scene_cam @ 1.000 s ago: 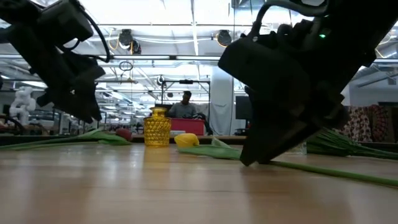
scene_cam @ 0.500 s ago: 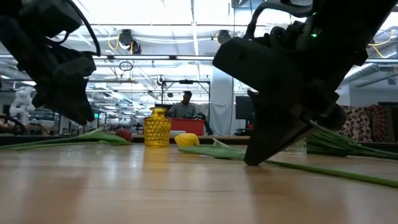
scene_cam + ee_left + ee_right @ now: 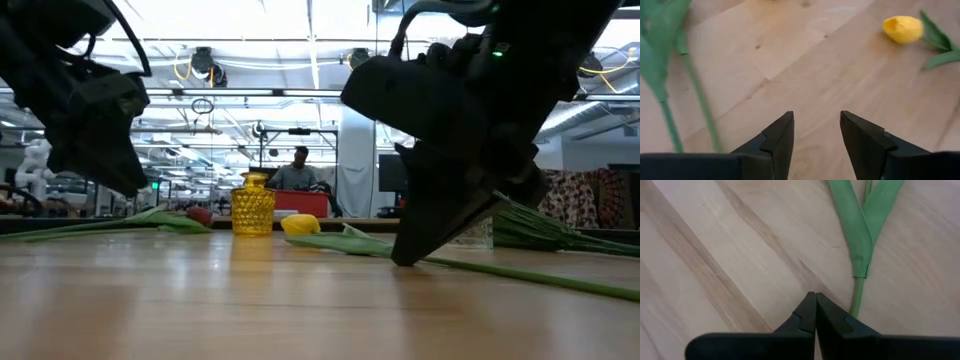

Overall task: Sort flowers into vase by color
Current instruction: Move the yellow flower on top of the other yellow flower, then put the red flower into the yellow vase

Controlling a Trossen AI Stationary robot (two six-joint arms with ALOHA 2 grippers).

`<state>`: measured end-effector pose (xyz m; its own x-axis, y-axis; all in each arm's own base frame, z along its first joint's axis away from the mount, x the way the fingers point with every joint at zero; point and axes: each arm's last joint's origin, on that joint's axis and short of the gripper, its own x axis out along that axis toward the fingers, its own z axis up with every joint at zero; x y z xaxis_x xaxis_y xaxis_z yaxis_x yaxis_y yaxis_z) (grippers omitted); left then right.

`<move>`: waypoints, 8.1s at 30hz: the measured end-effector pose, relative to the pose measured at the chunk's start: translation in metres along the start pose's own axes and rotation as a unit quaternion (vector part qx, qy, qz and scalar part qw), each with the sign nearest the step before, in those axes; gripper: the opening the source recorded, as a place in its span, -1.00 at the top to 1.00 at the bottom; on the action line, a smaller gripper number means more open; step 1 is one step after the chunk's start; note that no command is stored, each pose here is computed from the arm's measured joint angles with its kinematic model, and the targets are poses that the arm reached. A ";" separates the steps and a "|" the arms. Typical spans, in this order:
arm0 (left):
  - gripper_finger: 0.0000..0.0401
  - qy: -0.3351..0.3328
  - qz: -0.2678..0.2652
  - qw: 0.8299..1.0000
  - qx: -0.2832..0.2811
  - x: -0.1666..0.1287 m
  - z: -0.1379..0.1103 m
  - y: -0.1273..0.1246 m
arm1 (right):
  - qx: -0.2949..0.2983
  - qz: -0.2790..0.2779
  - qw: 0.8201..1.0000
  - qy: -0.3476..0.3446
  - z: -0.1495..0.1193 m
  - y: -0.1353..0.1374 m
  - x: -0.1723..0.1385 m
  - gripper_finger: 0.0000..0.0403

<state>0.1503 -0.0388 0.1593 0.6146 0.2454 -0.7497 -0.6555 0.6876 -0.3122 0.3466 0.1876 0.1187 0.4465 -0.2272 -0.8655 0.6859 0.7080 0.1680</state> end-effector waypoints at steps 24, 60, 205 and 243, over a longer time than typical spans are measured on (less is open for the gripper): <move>0.17 -0.030 -0.053 0.998 0.015 -0.007 -0.006 -0.014 | 0.064 -0.025 0.998 0.012 0.022 -0.012 -0.010 0.57; 0.17 -0.039 -0.059 0.997 0.033 -0.007 -0.005 -0.016 | -0.005 -0.006 1.000 0.007 0.035 -0.012 0.003 0.99; 0.17 -0.138 -0.253 0.940 0.182 0.008 -0.012 -0.129 | -0.428 -0.042 0.859 0.279 -0.093 -0.055 -0.078 0.95; -0.31 -0.170 -0.199 0.889 0.376 -0.008 0.003 -0.180 | -0.250 0.041 0.949 0.189 0.040 -0.001 -0.080 1.00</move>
<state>0.2648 -0.1627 0.2228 0.9132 -0.0160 -0.4072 0.0445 0.9972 0.0607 0.3332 0.1784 0.2071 0.1835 0.0306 -0.9825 0.2568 0.9633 0.0780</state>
